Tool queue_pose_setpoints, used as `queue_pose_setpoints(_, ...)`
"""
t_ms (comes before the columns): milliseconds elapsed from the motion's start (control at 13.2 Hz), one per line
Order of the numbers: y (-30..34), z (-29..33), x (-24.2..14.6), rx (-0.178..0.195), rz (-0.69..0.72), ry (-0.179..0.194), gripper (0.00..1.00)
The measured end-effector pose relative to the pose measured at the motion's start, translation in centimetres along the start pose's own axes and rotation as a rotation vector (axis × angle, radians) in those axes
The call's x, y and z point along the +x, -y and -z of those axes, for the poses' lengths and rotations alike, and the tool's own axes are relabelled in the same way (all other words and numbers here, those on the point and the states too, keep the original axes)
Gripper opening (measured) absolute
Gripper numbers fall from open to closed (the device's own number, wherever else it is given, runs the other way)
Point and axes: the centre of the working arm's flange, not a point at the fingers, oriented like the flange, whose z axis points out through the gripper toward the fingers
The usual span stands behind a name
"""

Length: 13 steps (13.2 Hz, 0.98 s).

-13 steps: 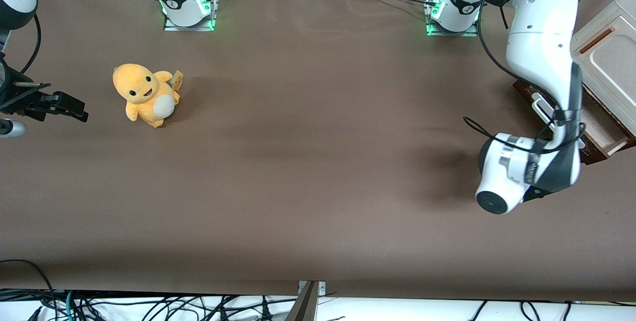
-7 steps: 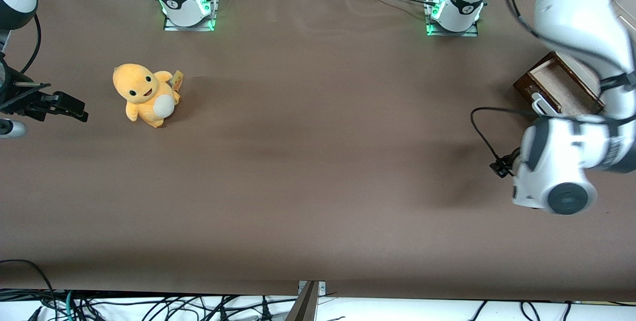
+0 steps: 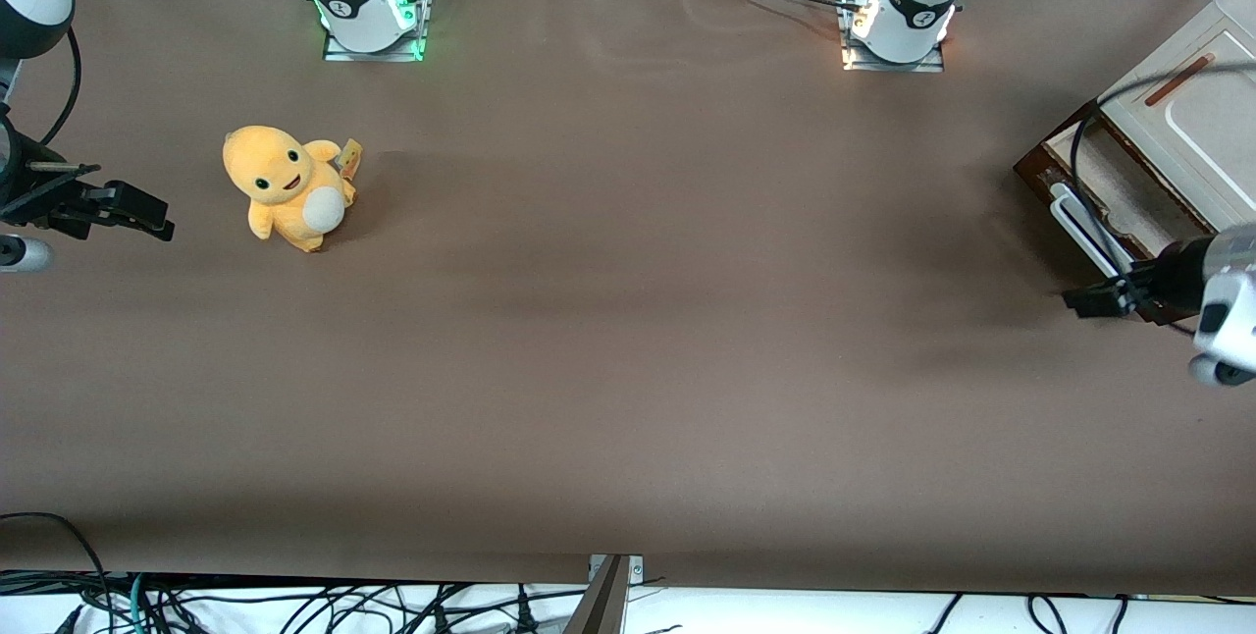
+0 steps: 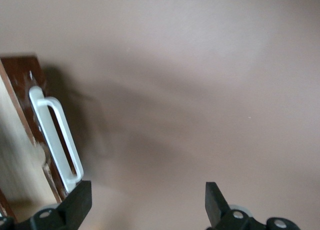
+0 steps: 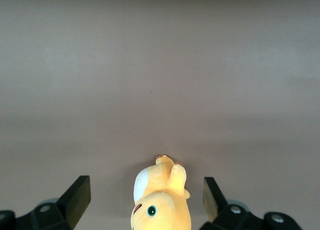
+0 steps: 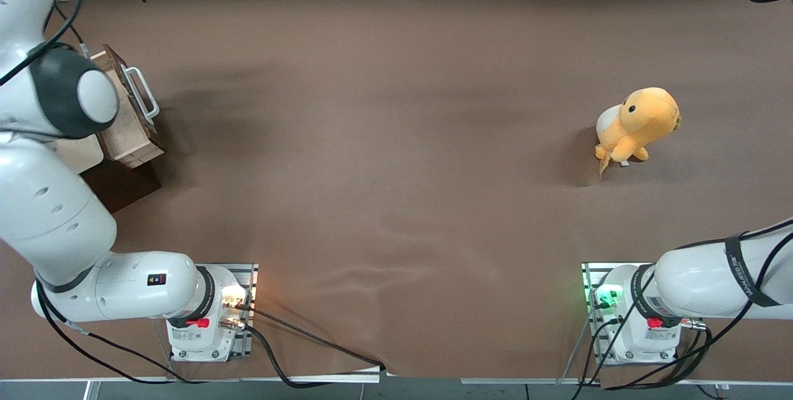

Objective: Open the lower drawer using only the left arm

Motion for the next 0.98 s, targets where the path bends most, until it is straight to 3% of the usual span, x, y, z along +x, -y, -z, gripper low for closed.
queue_pose_setpoints(227,0.8,3.8,-5.4,-0.054,-0.156,-0.101,1.0)
queue_pose_setpoints(453,0.2,7.7,-9.8,-0.061,-0.282,-0.181,1.0)
queue_pose_setpoints(605,-0.2,8.2,-11.0,-0.061,-0.304,-0.188,1.0)
queue_pose_setpoints(983,-0.1,7.0,-11.1,-0.056,-0.313,-0.164,1.0)
